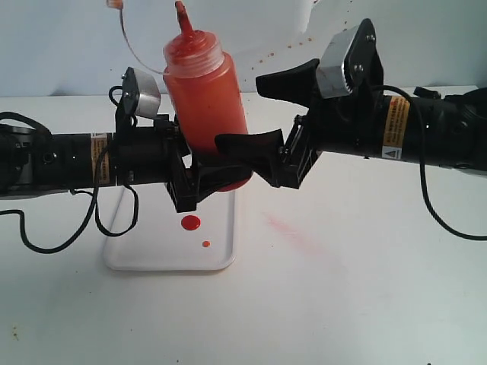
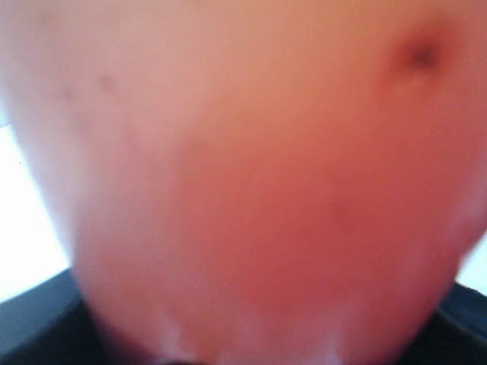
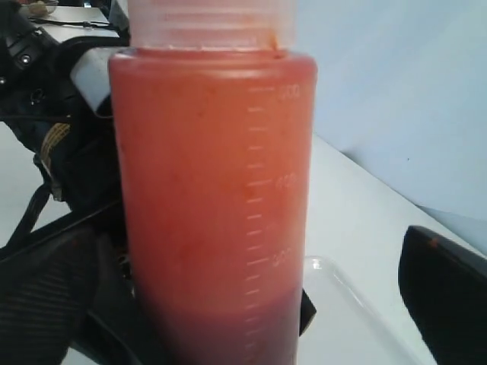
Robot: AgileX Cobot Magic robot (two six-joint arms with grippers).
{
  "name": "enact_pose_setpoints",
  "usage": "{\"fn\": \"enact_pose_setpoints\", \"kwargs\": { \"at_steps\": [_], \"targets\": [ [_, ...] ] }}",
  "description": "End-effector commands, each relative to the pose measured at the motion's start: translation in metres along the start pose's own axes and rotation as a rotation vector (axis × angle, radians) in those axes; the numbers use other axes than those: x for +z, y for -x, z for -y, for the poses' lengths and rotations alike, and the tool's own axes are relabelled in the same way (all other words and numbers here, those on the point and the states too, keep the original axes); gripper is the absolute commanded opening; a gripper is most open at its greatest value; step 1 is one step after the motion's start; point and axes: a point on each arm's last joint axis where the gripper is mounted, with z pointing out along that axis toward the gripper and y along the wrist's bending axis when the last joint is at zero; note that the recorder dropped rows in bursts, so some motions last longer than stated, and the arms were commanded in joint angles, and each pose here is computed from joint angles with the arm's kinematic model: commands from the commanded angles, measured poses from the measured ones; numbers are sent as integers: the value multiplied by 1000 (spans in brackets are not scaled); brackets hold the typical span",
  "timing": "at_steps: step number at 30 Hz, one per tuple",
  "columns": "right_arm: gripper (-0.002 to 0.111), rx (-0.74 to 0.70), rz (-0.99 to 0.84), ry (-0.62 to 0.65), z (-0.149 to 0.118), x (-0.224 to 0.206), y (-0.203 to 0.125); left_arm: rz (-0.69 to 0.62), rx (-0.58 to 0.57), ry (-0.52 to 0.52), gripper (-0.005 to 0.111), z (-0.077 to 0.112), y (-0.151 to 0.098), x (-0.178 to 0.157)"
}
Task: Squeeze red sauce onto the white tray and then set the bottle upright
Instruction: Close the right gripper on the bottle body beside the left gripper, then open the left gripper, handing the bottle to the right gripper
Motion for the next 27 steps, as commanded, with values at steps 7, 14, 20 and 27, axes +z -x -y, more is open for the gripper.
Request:
{"fn": "enact_pose_setpoints", "kwargs": {
  "at_steps": [7,14,20,27],
  "targets": [
    [98,-18,15,23,-3,2,3,-22,16,-94,0,4,12,3],
    [98,-15,22,34,-7,5,5,-32,27,-126,0,8,12,6],
    [98,-9,25,27,-6,5,5,-29,61,-193,0,25,14,20],
    [89,-6,23,26,-6,5,5,-27,70,-205,0,27,16,22]
  ]
}}
